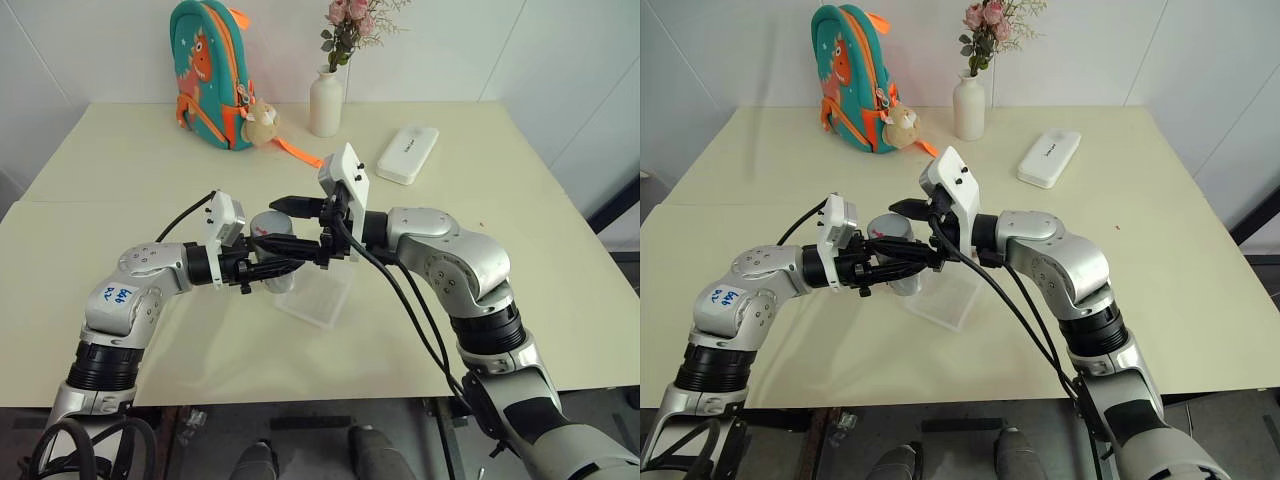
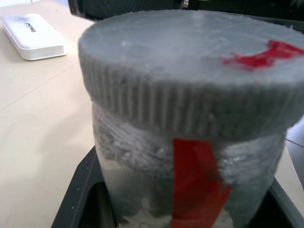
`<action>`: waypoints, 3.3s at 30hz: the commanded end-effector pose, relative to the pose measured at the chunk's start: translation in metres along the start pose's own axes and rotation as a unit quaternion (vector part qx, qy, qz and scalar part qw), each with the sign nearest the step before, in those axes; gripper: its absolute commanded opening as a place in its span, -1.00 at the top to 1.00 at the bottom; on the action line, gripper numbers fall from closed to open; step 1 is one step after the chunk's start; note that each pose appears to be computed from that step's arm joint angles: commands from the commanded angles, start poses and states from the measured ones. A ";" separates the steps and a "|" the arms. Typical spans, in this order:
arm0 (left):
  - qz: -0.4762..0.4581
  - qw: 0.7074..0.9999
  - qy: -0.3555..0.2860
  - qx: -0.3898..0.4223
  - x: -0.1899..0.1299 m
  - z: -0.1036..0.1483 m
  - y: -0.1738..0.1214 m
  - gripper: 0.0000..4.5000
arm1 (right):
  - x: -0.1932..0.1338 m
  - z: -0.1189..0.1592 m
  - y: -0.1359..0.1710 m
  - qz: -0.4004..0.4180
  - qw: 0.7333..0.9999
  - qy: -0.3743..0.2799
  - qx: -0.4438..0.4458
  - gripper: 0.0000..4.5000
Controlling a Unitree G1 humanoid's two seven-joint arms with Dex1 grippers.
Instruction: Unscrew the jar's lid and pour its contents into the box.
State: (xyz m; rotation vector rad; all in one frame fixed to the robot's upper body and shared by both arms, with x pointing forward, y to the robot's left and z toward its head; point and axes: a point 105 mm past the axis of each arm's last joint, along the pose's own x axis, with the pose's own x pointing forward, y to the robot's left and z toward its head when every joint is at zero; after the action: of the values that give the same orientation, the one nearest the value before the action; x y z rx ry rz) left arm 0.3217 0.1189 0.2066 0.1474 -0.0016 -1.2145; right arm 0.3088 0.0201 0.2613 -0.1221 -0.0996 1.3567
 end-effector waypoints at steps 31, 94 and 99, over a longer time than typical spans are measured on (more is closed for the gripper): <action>-0.179 0.977 0.019 0.115 -0.006 0.025 -0.022 0.12 | -0.013 0.012 0.016 0.229 0.972 0.002 -0.053 -0.13; -0.077 0.992 -0.018 0.093 -0.010 0.023 -0.015 0.12 | -0.063 0.014 -0.039 0.029 0.998 -0.001 -0.063 -0.99; -0.075 0.993 -0.017 0.092 -0.012 0.023 -0.015 0.12 | -0.063 0.021 -0.019 0.079 0.996 -0.016 -0.039 -0.99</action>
State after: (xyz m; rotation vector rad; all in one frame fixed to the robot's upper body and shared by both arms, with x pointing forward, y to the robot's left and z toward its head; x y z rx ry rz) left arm 0.3078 0.1224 0.2178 0.2729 -0.0871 -1.3519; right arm 0.3283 -0.0526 0.2693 -0.1754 -0.1067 1.4369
